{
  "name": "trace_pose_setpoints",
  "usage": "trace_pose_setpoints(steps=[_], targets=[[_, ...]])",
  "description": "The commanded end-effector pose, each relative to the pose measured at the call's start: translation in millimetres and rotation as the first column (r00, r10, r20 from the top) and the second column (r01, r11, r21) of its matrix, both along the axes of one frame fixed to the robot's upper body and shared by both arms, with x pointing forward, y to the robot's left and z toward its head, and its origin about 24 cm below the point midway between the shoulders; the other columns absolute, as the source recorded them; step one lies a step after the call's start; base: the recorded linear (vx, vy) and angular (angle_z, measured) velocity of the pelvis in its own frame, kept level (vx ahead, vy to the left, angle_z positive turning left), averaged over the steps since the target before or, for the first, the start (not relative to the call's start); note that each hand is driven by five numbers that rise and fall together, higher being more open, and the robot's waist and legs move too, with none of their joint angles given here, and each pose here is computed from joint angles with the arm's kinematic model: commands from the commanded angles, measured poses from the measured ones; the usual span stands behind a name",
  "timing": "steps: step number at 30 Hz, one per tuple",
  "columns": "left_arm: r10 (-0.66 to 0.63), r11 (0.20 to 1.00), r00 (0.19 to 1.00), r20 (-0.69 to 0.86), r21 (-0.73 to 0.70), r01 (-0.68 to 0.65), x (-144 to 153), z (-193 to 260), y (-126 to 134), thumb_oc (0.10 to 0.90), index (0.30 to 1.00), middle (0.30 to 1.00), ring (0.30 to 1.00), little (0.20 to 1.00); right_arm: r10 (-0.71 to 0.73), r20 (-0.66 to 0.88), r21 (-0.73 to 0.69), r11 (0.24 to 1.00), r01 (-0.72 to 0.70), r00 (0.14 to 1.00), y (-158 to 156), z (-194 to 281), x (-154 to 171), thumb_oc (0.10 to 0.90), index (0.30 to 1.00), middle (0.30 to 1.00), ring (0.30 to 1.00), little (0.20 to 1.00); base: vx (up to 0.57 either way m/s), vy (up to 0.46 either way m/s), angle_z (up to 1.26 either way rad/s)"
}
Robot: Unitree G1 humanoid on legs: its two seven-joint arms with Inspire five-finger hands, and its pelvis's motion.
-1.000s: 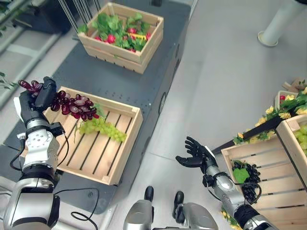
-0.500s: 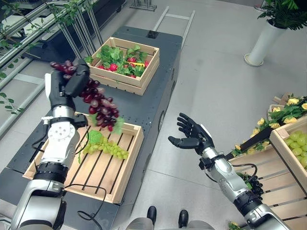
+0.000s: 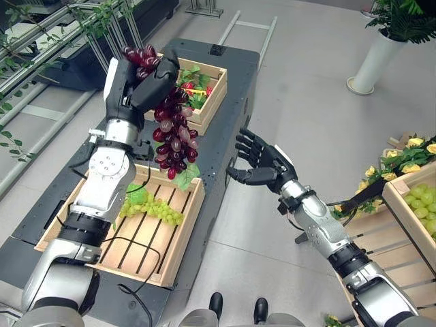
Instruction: Pick up the fruits from the basket on one side to the basket on the other side
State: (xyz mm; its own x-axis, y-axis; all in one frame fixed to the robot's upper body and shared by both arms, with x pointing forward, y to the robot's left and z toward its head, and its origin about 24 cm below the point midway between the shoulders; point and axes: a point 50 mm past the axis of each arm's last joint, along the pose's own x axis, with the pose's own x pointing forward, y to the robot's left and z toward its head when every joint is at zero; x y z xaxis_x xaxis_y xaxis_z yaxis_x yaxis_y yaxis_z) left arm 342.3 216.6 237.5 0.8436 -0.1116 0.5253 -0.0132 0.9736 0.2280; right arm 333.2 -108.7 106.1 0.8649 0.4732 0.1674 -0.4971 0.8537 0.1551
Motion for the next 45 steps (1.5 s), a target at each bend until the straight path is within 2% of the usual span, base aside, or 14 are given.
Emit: trace_pose_setpoints(steps=[1, 8, 17, 23, 28, 34, 39, 43, 45], targets=[[-0.102, 0.994, 0.973, 0.209, -0.020, 0.108, 3.4, 56.9, -27.3, 0.400, 0.300, 0.300, 0.300, 0.300, -0.046, 0.124, 0.137, 0.990, 0.029, 0.991, -0.3, 39.0, 12.9, 0.800, 0.900, 0.900, 0.900, 0.900, 0.00, 0.000, 0.00], [-0.188, 0.982, 0.962, 0.200, 0.009, 0.190, 6.5, 71.0, -46.7, 0.400, 0.300, 0.300, 0.300, 0.300, -0.030, 0.137, 0.117, 0.993, 0.013, 0.990, 7.5, 53.2, 21.6, 0.800, 0.900, 0.900, 0.900, 0.900, 0.00, -0.001, -0.05], [-0.274, 0.962, 0.947, 0.166, 0.051, 0.269, 8.5, 77.6, -66.2, 0.400, 0.300, 0.300, 0.300, 0.300, 0.102, 0.195, 0.138, 0.982, -0.130, 0.976, 27.1, 74.7, 19.9, 0.800, 0.900, 0.900, 0.900, 0.900, -0.01, -0.005, -0.07], [-0.344, 0.939, 0.931, 0.121, 0.078, 0.336, 10.9, 72.5, -78.9, 0.400, 0.300, 0.300, 0.300, 0.300, 0.142, 0.211, 0.143, 0.974, -0.174, 0.967, 37.1, 81.9, 16.5, 0.800, 0.900, 0.900, 0.900, 0.900, 0.00, -0.012, -0.10], [-0.400, 0.916, 0.911, 0.101, 0.079, 0.393, 12.4, 75.8, -94.6, 0.400, 0.300, 0.300, 0.300, 0.300, 0.156, 0.162, 0.042, 0.986, -0.164, 0.974, 44.0, 75.2, 21.4, 0.800, 0.900, 0.900, 0.900, 0.900, 0.00, -0.006, -0.03], [-0.455, 0.891, 0.885, 0.103, 0.074, 0.449, 10.1, 82.5, -111.9, 0.400, 0.300, 0.300, 0.300, 0.300, 0.204, 0.063, -0.014, 0.979, -0.204, 0.977, 52.0, 63.0, 28.3, 0.800, 0.900, 0.900, 0.900, 0.900, 0.00, -0.004, -0.02], [-0.476, 0.879, 0.873, 0.106, 0.073, 0.470, 8.3, 85.6, -119.5, 0.400, 0.300, 0.300, 0.300, 0.300, 0.299, -0.049, -0.102, 0.948, -0.302, 0.953, 58.8, 44.4, 29.8, 0.800, 0.900, 0.900, 0.900, 0.900, 0.00, 0.000, 0.00], [-0.491, 0.871, 0.865, 0.104, 0.063, 0.487, 6.4, 86.6, -120.0, 0.400, 0.300, 0.300, 0.300, 0.300, 0.304, -0.060, -0.118, 0.943, -0.310, 0.951, 56.7, 41.9, 30.5, 0.800, 0.900, 0.900, 0.900, 0.900, 0.00, 0.000, 0.00], [-0.491, 0.871, 0.865, 0.102, 0.074, 0.485, 5.7, 84.8, -119.7, 0.400, 0.300, 0.300, 0.300, 0.300, 0.287, 0.003, -0.085, 0.955, -0.286, 0.958, 57.1, 52.8, 32.2, 0.800, 0.900, 0.900, 0.900, 0.900, 0.00, 0.000, 0.00]])
